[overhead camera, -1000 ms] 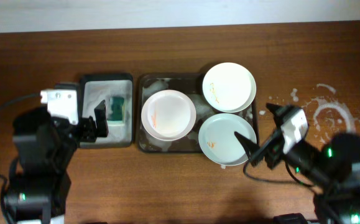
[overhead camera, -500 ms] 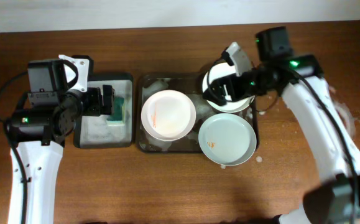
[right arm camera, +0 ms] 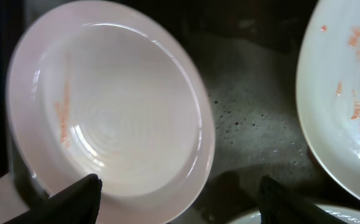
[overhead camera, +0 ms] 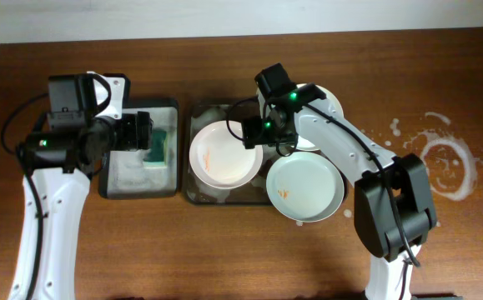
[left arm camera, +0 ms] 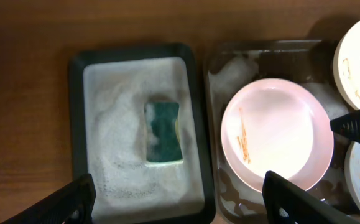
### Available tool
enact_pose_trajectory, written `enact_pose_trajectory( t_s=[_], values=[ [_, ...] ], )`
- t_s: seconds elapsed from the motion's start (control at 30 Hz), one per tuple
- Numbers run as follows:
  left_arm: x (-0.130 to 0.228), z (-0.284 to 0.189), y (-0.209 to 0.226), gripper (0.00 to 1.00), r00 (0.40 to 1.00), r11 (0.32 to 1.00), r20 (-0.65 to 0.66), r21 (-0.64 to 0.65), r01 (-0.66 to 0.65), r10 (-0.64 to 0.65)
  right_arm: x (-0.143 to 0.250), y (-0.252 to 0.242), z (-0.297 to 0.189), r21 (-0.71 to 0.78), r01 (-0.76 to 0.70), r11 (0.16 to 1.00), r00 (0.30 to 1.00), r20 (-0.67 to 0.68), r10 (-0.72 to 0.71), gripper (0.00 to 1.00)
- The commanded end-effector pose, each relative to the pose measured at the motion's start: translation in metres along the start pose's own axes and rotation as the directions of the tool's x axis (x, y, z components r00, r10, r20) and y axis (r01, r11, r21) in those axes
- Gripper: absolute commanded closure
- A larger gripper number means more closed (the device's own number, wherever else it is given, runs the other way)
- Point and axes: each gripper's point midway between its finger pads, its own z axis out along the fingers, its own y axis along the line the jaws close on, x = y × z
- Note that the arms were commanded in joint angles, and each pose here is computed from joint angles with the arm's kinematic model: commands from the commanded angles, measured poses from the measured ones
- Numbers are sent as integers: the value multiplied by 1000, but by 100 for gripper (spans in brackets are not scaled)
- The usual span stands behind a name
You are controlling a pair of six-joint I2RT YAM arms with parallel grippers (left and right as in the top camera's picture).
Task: Clean dirty plates on tray and stack at the side
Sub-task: 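Grasp the rim of the pink plate with the right gripper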
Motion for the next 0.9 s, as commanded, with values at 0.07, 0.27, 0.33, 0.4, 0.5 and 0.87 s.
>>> enact_pose_trajectory(
  t_s=[0.07,0.27,0.33,0.4,0.5,0.87],
  values=[
    [2,21,6,16,998,1000,-53,-5,30,-30,-3,-11,22,53,-30,998,999,-9,31,39],
    [4,26,7,15,996,998,-66,-6,64,-64,6,-19,46,70,-39,997,997,-57,43,54],
    [4,26,7,15,995,997,-66,-7,74,-74,7,-18,48,64,-42,997,997,-64,46,58],
    [4,26,7,15,995,997,-66,-7,74,-74,7,-18,48,65,-43,997,997,-63,47,62],
    [4,26,7,15,995,997,-66,-7,74,-74,7,-19,49,66,-44,997,997,-66,48,62],
    [13,45,9,15,989,997,-121,-8,82,-82,8,-10,53,68,-57,996,997,-48,60,65]
  ],
)
